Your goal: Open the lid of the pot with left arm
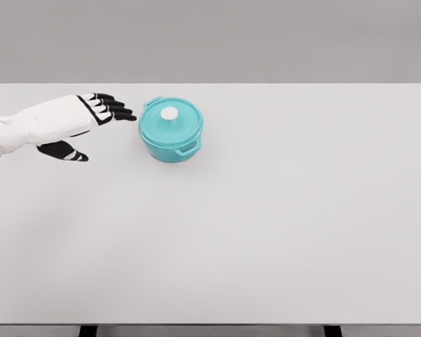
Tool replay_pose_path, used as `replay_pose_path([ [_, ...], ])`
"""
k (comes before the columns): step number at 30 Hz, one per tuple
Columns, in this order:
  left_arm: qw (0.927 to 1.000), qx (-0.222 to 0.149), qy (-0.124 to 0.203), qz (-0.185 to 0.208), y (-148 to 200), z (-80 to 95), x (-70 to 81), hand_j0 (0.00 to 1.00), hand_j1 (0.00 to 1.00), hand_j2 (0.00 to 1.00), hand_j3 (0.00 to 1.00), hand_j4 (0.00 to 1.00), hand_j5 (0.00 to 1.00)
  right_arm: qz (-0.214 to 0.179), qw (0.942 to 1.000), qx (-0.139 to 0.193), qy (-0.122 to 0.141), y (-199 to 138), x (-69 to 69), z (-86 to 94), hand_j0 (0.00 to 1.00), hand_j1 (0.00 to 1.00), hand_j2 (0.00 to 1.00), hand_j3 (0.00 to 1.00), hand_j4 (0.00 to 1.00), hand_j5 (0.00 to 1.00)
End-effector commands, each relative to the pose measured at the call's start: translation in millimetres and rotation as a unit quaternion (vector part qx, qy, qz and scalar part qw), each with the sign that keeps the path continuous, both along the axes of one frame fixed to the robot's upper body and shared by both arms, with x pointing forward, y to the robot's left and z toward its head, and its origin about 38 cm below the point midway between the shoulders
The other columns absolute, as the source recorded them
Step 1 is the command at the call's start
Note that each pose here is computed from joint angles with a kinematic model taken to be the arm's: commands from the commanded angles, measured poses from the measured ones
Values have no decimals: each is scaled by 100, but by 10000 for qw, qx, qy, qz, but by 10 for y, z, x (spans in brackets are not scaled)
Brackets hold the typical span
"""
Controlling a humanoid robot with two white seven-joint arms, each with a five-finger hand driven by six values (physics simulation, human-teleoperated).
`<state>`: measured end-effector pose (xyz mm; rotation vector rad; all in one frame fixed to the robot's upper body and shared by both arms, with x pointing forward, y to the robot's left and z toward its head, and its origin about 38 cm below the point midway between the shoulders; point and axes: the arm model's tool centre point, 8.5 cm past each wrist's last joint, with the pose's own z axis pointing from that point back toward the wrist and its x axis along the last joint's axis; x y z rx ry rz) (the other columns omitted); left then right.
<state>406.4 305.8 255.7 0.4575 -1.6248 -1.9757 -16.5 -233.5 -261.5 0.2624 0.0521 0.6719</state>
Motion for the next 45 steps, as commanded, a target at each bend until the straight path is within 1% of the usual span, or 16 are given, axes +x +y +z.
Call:
replay_pose_path([
  [1,9999,-46,-95,-134,-141,18,-12,100,100,100,100,100,100,0,10000,-1,3,-1,-1,0,100,100,100,100,100,100],
  [3,9994,52,-245,-229,-186,168,41,100,100,100,100,100,100,0,10000,-1,3,-1,-1,0,100,100,100,100,100,100],
  [4,9986,193,-323,-383,-283,298,135,100,100,100,100,100,100,0,10000,-1,3,-1,-1,0,100,100,100,100,100,100],
  [6,9984,221,45,-510,-359,280,335,100,100,100,100,100,100,0,10000,-1,3,-1,-1,0,100,100,100,100,100,100],
  [7,9984,365,143,-416,-312,299,456,100,100,100,100,100,100,0,10000,-1,3,-1,-1,0,100,100,100,100,100,100],
  [9,9958,648,209,-607,-488,303,550,100,100,100,100,100,100,0,10000,-1,3,-1,-1,0,100,100,100,100,100,100],
  [12,9940,382,91,-1018,-950,352,602,100,100,100,100,100,100,0,10000,-1,3,-1,-1,0,100,100,100,100,100,100],
  [15,9944,330,228,-977,-977,244,645,100,100,100,100,100,100,0,10000,-1,3,-1,-1,0,100,100,100,100,100,100],
  [17,9956,324,245,-846,-925,271,729,100,100,100,100,100,100,0,10000,-1,3,-1,-1,0,100,100,100,100,100,100],
  [21,9954,310,273,-869,-972,254,749,100,100,100,100,100,100,0,10000,-1,3,-1,-1,0,100,100,100,100,100,100],
  [24,9960,393,407,-697,-887,194,840,100,100,100,100,100,100,0,10000,-1,3,-1,-1,0,100,100,100,100,100,100],
  [27,9948,485,411,-790,-971,180,838,100,100,100,100,100,100,0,10000,-1,3,-1,-1,0,100,100,100,100,100,100],
  [29,9930,851,260,-782,-1046,117,859,100,100,100,100,100,100,1,10000,4,-3,0,0,0,100,100,100,100,100,100],
  [31,9918,962,255,-805,-1072,76,852,100,100,100,100,100,100,0,10000,-1,3,-1,-1,0,100,100,100,100,100,100],
  [42,9917,940,182,-860,-1146,135,868,98,98,98,98,98,98,1,10000,4,-3,0,0,0,100,100,100,100,100,100],
  [45,9916,935,182,-871,-1164,131,869,93,93,93,93,93,93,0,10000,-1,3,-1,-1,0,100,100,100,100,100,100],
])
